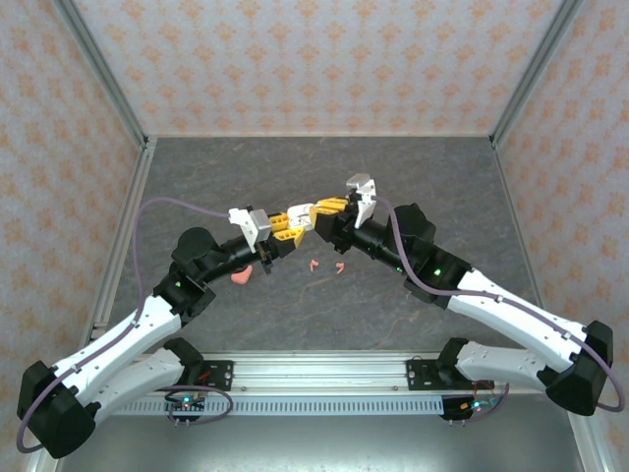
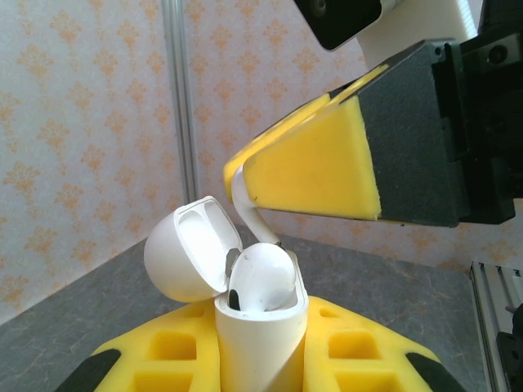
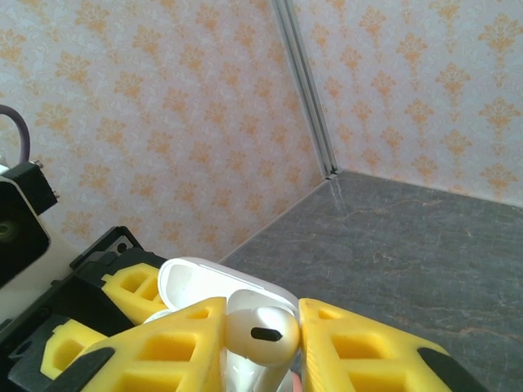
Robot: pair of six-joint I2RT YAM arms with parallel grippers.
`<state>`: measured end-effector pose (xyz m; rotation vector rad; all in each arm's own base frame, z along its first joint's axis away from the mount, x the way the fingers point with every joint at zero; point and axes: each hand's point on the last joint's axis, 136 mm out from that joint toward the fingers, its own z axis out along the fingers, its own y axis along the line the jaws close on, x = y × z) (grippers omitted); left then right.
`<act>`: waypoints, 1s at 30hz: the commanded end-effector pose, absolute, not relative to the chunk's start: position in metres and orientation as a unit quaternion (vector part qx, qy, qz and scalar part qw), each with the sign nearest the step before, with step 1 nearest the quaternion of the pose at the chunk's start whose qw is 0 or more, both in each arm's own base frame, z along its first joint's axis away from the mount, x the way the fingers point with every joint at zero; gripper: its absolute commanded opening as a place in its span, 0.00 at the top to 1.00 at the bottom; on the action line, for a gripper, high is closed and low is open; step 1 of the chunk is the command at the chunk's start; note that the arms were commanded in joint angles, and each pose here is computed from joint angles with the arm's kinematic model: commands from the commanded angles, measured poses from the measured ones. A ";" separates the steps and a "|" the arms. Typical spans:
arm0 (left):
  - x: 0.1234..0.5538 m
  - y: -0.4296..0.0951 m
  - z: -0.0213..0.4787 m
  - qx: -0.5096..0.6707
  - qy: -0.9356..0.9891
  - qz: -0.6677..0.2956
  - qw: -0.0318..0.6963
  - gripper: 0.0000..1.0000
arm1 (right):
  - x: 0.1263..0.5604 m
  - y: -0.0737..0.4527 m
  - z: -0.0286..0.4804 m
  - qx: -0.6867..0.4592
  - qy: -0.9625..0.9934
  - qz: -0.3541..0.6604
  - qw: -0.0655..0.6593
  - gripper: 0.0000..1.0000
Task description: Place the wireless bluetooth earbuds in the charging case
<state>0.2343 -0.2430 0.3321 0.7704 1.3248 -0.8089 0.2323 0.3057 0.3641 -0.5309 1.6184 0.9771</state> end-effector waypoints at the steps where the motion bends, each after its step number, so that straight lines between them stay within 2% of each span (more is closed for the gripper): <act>1: 0.229 -0.241 0.367 0.330 0.542 -0.360 0.684 1.00 | 0.231 0.309 0.366 -0.225 0.678 0.421 0.559 0.75; 23: 0.235 -0.237 0.371 0.306 0.544 -0.362 0.692 1.00 | 0.229 0.323 0.356 -0.236 0.693 0.438 0.522 0.73; 30: 0.237 -0.238 0.368 0.300 0.548 -0.362 0.691 1.00 | 0.232 0.323 0.353 -0.234 0.699 0.432 0.520 0.68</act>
